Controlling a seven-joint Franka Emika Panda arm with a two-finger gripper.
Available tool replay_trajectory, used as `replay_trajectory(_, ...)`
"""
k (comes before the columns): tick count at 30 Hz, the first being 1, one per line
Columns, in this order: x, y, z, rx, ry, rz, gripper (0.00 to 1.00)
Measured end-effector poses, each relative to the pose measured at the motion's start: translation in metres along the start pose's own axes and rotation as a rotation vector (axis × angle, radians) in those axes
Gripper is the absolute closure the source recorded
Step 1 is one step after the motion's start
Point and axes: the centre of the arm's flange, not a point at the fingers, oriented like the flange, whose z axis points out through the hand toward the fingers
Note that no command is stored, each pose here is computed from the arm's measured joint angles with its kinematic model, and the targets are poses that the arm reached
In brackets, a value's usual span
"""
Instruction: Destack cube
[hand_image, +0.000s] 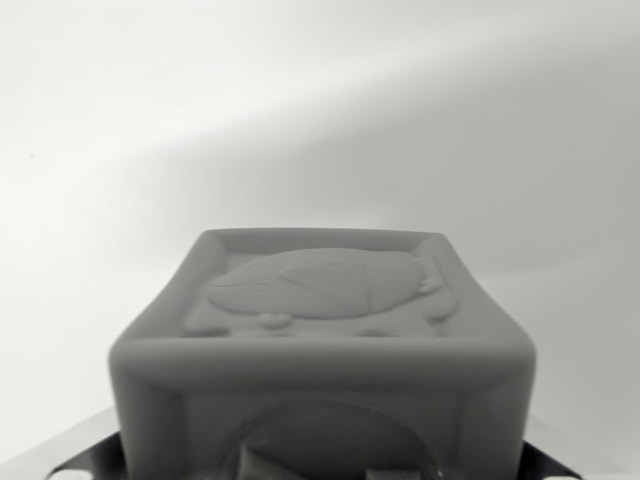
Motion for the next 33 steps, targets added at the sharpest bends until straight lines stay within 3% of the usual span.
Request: replay_trajectory(33,0.000,0.000,0.060,0.0011,0.0004,-0.001,1.00)
